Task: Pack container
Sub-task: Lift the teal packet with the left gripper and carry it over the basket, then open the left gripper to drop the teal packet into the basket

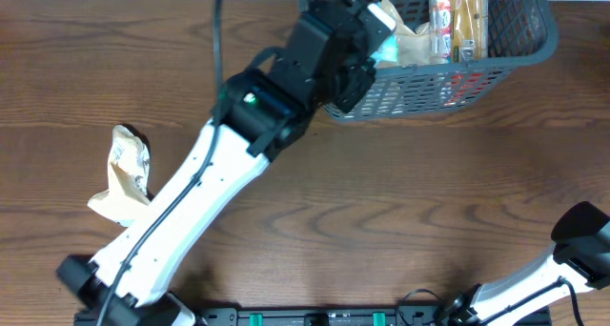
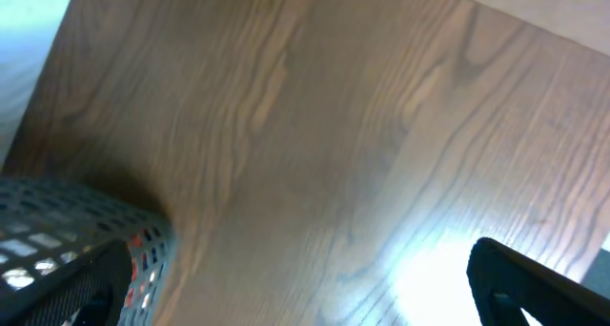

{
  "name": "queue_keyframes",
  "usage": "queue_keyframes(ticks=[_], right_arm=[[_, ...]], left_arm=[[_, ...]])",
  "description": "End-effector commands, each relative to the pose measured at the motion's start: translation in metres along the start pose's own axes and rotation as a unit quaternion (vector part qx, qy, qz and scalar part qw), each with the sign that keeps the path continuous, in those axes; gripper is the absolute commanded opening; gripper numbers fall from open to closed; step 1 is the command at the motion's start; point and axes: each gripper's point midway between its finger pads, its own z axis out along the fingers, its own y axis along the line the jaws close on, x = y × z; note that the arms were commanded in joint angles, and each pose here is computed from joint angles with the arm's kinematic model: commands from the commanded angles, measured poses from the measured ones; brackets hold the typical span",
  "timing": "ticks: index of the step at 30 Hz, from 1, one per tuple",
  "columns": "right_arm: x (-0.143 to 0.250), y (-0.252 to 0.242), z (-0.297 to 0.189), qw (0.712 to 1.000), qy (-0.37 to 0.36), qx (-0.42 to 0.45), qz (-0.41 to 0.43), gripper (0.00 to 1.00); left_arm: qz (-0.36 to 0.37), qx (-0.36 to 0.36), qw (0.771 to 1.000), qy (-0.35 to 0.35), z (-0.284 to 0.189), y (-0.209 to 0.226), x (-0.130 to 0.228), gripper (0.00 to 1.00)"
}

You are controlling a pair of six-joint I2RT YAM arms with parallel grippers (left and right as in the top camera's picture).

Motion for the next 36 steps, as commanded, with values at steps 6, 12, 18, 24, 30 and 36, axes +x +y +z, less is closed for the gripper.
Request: queue_keyframes(ticks=[6,12,18,24,30,36], right_arm=[[0.004,0.006,0.003,0.999,0.020,-0.029,-0.027,0.99],[0.011,0.020,0.002,0.996,0.028,-0.053,-0.069,0.99],[0.017,0.031,0.001,0.994,0.031,-0.060,-0.086,0.99],[0.022,0.041,0.000,0.992,0.032,-0.066,-0.103,0.99],[0.023,0.043,0.000,0.991,0.032,-0.066,-0.109,0.99],[0.023,0.043,0.000,0.991,0.032,-0.067,-0.109,0.99]], left_arm=[[0.037,-0.010,0.999,-0.027,0.038,0.002,-0.011,0.06],[0.056,-0.010,0.998,-0.035,0.073,0.001,-0.009,0.06],[0.048,-0.022,0.998,-0.027,0.091,0.017,0.001,0.06],[0.041,-0.032,0.998,-0.021,0.091,0.032,0.005,0.06],[0.041,-0.033,0.998,-0.021,0.090,0.032,0.004,0.06],[0.036,-0.057,0.998,-0.018,0.089,0.048,0.006,0.06]])
